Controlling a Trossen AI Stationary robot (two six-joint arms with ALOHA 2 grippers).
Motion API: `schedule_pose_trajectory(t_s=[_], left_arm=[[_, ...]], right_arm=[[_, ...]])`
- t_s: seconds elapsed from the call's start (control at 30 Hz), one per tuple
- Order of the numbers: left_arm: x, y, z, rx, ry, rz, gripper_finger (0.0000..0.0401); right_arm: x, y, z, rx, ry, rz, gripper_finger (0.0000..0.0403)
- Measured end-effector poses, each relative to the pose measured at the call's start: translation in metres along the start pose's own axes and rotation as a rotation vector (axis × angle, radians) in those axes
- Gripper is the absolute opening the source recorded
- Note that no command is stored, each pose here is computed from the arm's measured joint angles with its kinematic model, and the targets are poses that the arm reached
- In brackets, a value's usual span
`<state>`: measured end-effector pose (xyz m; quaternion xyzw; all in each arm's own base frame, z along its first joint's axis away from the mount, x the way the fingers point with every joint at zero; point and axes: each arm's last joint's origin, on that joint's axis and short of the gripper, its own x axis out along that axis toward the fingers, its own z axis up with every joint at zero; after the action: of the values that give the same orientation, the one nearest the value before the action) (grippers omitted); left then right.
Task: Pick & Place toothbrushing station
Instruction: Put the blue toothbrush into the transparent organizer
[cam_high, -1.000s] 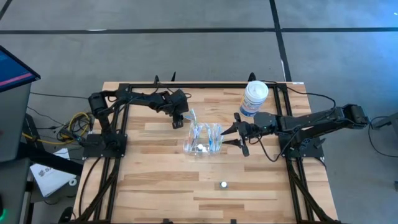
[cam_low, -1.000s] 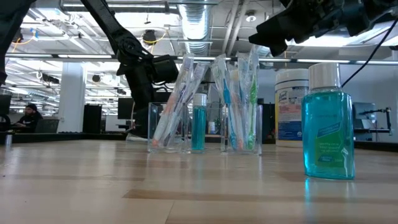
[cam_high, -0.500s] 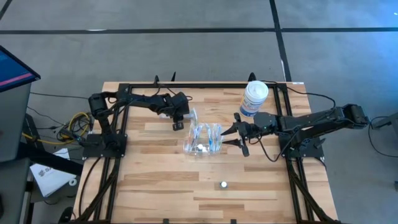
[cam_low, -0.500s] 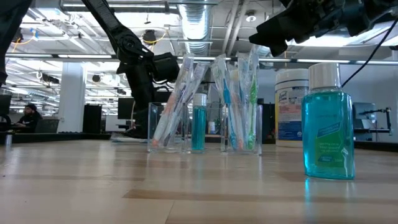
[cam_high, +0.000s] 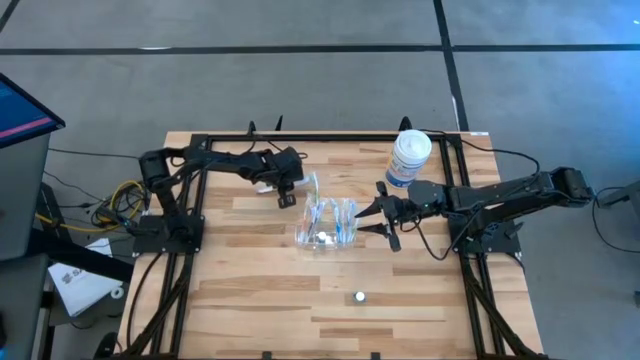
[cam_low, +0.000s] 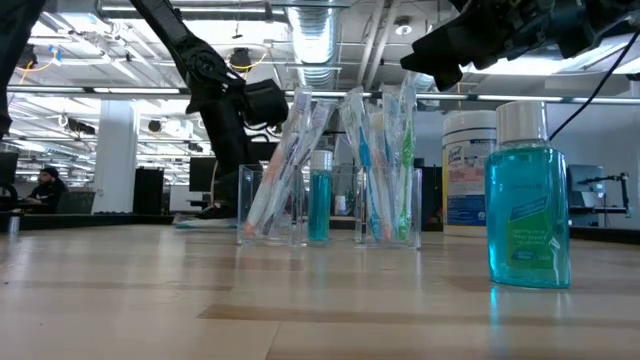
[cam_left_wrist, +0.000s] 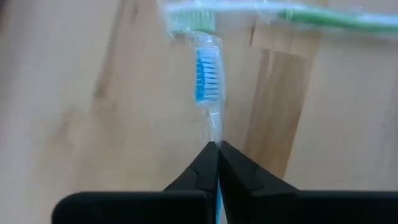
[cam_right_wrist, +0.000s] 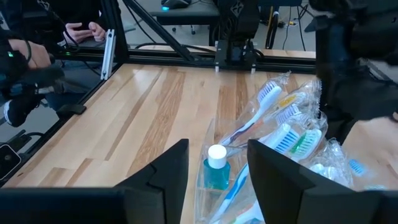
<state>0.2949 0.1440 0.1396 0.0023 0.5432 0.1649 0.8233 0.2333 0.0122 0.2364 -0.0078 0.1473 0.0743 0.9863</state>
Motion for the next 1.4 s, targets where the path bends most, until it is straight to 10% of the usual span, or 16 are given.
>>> schedule_pose_trajectory(t_s=[0.83,1.4], left_arm=[[-0.105,0.015,0.018,-0.314,-0.374,0.049,0.0],[-0.135,-0.015,0.001,-0.323,-0.701,-0.123,0.0]], right_arm=[[0.0,0.0,0.0,0.0,0.001,0.0,0.0143],[0.0,0.003,0.0,0.013,0.002,0.013,0.0141]])
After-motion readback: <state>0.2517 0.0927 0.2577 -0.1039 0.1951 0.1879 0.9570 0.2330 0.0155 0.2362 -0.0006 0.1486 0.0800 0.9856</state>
